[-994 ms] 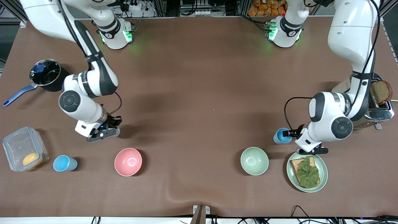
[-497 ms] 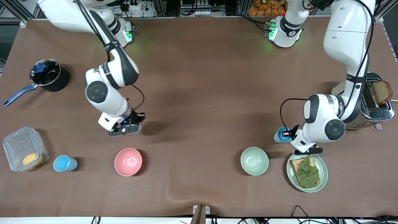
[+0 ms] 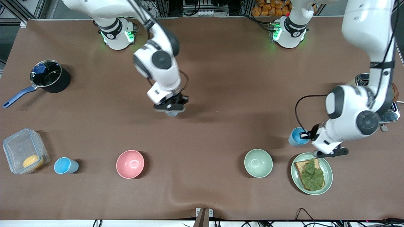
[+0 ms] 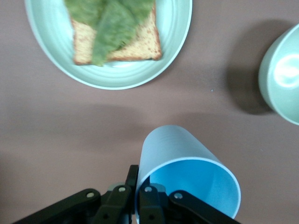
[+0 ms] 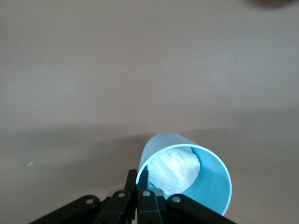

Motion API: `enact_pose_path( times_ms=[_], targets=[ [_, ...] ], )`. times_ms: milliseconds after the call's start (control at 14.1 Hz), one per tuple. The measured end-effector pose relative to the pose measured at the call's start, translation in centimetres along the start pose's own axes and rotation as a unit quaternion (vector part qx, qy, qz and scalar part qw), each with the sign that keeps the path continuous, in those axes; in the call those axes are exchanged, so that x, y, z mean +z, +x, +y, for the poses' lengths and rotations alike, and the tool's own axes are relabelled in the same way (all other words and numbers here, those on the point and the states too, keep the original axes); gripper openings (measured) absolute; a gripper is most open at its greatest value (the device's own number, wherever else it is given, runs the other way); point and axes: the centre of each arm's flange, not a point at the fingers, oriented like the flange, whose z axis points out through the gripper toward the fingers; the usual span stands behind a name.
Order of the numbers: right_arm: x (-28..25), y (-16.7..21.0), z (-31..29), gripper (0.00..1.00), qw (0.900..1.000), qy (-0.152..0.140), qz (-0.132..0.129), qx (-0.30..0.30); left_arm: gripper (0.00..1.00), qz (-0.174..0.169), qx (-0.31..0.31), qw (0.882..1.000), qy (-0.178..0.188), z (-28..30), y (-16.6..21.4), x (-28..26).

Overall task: Stack blue cups with both arms
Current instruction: 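Carry the tissue cup to the table center with the right gripper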

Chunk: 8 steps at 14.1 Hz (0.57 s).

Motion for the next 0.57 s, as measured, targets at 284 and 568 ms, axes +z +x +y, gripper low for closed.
enact_pose_path(
  times_ms=[284,568],
  targets=[
    [1.5,-3.1,-5.8,0.03,1.000,0.006,0.008,0.013,0.04,0.015,-0.019,1.000,-0.004,-0.5,-0.5,-3.1],
    [4.7,-3.8,-8.5,0.03,1.000,-0.006,0.012,0.007,0.04,0.013,-0.019,1.000,-0.004,-0.4,-0.5,-3.0]
  ],
)
